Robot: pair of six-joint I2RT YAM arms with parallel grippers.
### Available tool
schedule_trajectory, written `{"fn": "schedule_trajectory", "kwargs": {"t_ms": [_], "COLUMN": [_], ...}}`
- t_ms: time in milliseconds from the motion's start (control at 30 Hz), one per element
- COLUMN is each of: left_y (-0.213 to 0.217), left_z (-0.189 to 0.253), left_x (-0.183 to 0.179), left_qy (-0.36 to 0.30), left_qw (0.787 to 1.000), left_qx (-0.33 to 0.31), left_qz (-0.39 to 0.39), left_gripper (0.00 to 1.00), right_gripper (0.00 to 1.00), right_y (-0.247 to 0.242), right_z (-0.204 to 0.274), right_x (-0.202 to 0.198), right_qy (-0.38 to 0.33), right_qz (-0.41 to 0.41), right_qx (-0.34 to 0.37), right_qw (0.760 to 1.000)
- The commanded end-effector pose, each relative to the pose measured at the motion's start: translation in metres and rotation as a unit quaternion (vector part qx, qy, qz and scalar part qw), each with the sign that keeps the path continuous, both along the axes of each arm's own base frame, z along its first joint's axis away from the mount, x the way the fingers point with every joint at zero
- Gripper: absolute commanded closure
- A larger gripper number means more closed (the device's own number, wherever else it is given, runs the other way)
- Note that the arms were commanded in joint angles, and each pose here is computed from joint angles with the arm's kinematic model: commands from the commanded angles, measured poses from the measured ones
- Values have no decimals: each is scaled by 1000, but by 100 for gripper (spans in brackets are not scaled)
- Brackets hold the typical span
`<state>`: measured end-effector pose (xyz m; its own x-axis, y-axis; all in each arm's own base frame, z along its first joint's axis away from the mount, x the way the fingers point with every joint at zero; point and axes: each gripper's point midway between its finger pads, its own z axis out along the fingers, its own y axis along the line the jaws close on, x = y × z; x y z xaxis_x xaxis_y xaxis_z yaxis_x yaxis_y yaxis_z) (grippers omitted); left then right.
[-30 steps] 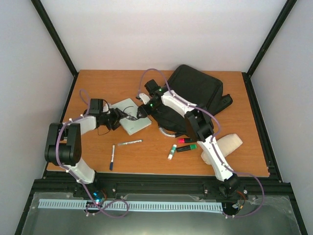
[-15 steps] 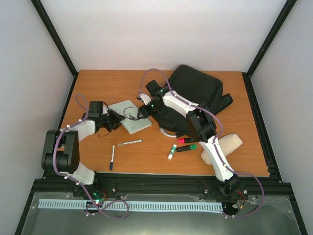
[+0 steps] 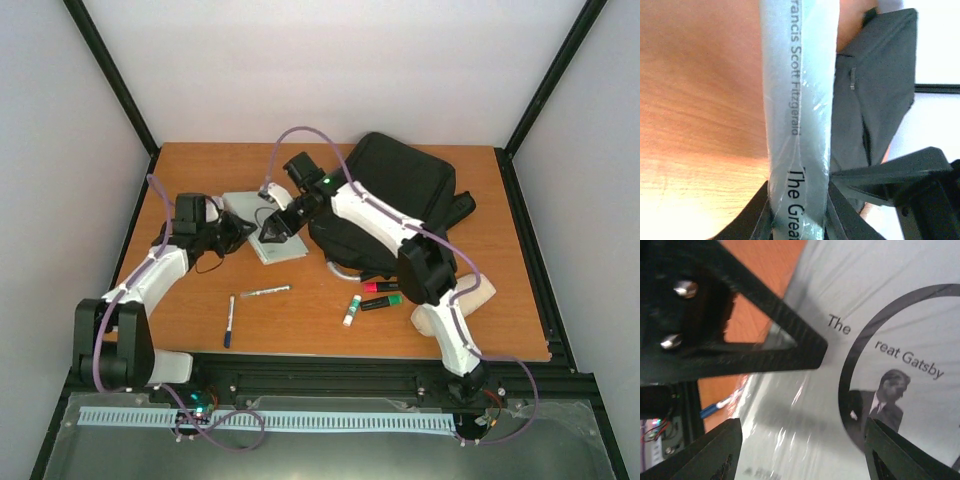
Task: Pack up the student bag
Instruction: Pick up the book from the center of the board.
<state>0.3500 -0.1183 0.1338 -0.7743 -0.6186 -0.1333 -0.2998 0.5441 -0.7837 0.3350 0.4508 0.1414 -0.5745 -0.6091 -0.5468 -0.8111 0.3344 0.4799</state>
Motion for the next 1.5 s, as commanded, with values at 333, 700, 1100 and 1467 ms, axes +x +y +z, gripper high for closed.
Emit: {"fn": "schedule_trajectory", "kwargs": {"t_ms": [333,700,1100,1467], "left_y": [-37,-134,-150,-164], "left_z": [133,155,173,169], "left_x": [-8,-74,-106,-120], "left_qy": [-247,-316,-352,-341], "left_qw": [958,875,838,813], "left_qx": [-19,-45,-52,-80], "left_qz": [-145,-363,-413,-466], "left_gripper": [99,99,99,99], "right_gripper": [28,20,20,20], "right_y": [-159,-197,-205,-260], "right_z": [157,142,118,137], "right_x": [33,-8,-23,-29], "right_qy": [-101,-90,-47,-135], "right_qz": [-107,-58,-79,-78], "right_qx": [113,144,132,118], "right_qw": [983,984,987,981]}}
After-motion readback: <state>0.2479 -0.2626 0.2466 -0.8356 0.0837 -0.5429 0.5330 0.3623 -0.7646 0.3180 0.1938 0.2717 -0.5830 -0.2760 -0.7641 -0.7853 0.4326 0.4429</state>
